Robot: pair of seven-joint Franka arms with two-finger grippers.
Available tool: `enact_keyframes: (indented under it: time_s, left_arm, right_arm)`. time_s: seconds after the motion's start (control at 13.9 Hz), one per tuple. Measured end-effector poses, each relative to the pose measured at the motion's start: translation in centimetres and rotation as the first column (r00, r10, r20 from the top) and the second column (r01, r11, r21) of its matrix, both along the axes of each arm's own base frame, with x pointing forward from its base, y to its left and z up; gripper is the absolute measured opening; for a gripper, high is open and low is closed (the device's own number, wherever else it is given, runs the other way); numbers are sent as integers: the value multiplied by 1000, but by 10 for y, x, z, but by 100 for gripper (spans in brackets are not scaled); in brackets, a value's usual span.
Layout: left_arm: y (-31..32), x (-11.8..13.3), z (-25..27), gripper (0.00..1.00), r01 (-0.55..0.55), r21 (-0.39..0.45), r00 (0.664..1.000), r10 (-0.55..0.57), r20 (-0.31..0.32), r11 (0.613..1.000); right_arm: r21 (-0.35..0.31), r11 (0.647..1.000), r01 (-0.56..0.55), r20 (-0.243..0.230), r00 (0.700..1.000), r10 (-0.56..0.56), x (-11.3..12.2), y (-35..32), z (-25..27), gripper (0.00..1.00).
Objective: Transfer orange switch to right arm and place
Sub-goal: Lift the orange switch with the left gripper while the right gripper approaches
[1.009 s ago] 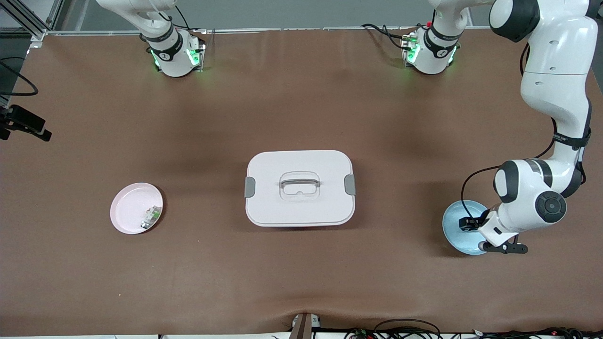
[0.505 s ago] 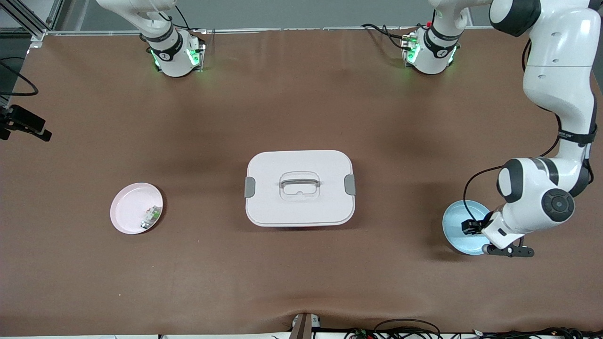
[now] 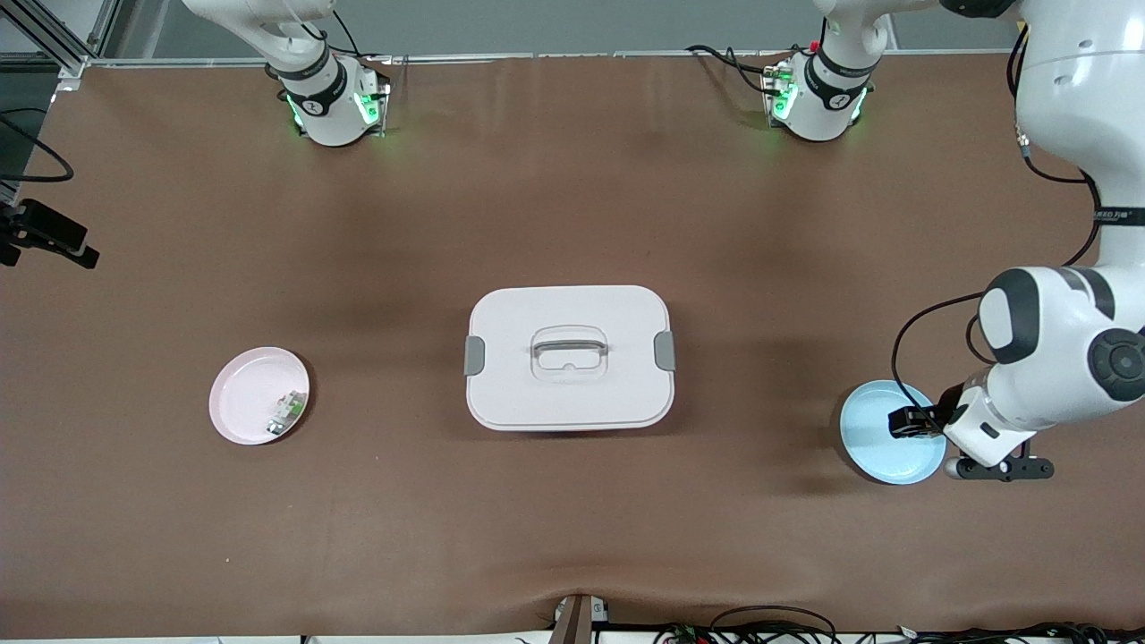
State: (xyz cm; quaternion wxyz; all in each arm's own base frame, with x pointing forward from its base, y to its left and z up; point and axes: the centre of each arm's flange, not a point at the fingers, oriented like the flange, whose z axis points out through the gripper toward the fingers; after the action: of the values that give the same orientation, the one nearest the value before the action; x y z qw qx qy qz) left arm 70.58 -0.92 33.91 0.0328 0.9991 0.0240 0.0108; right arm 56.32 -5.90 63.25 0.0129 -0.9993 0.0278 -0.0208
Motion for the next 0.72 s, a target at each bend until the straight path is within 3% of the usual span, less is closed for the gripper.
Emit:
enact_keyframes:
  time_s: [0.43,0.72]
  left_arm:
    - [-65,-22,65,72,-143,-40,989,141,-48,989]
    - [-121,-42,102,72,-247,-87,967,239,-87,965]
  right_arm:
    - [1,1000,-29,-11,1000,29,5,16,-6,100]
    - [2,996,-88,-60,994,88,19,60,-34,100]
